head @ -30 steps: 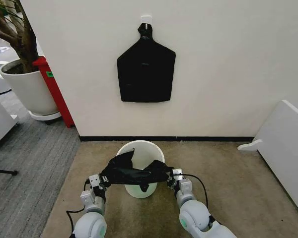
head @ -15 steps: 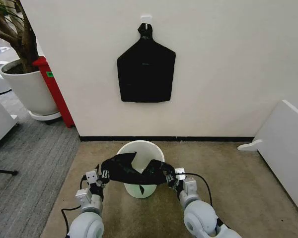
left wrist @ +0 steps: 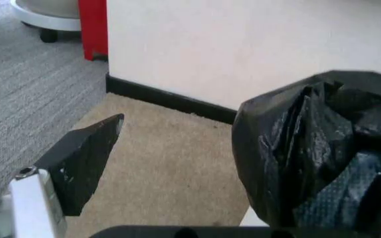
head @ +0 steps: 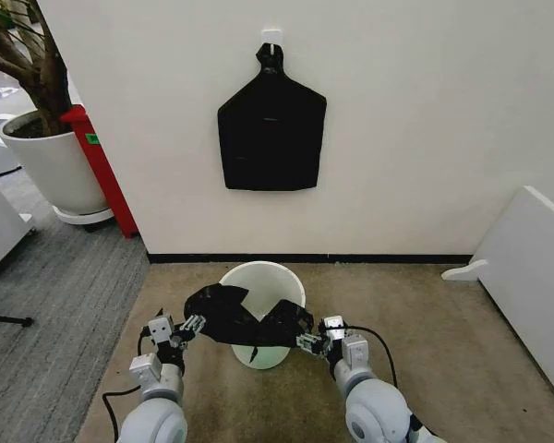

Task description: Place the garbage bag over the trash bin.

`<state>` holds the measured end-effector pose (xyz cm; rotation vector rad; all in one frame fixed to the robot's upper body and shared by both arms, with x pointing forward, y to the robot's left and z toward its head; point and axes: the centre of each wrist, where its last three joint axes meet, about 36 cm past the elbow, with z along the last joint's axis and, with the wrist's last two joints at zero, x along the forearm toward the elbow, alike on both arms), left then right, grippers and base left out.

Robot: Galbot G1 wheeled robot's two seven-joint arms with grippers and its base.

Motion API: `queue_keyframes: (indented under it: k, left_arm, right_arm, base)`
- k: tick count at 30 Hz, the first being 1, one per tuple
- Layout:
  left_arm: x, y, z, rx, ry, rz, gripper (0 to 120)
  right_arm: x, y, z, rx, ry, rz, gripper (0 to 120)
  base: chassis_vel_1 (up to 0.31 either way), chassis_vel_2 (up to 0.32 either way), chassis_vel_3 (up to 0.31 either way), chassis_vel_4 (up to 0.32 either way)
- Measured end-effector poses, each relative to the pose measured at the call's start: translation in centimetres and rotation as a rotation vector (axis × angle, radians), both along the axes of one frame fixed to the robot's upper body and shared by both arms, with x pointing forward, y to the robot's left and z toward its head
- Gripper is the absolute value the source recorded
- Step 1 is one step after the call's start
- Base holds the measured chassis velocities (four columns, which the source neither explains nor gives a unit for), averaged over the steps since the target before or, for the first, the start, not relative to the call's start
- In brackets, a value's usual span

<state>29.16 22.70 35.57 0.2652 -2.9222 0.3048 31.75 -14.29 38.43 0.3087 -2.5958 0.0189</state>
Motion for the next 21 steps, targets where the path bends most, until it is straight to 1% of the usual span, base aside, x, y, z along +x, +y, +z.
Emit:
queue_keyframes:
  k: [5,9,15,18,21]
  left_arm:
    - [-0.6,-0.1,-0.1,-0.005,0.001,0.009,100]
    - [-1.1,-0.1,0.1,-0.011,-0.015,0.001,100]
    - [-2.3,-0.3,1.2,-0.019,-0.033,-0.006,100]
    - [-3.3,-0.5,1.8,-0.019,-0.038,-0.005,100]
    - [-3.5,-0.4,1.9,-0.011,-0.044,-0.001,100]
  right_arm:
    - [-0.1,-0.2,0.4,0.012,-0.002,0.000,100]
    - [-0.1,-0.4,0.9,0.030,-0.007,-0.004,100]
    - [-0.4,-0.4,1.9,0.054,-0.013,-0.003,100]
    - [-1.2,-0.4,2.1,0.066,0.000,0.002,100]
    - [-1.5,-0.4,2.0,0.069,0.008,0.004,100]
  base:
    - [0.000,0.000,0.000,0.000]
    - [0.000,0.000,0.000,0.000]
    - [0.000,0.000,0.000,0.000]
    - [0.000,0.000,0.000,0.000]
    - [0.000,0.000,0.000,0.000]
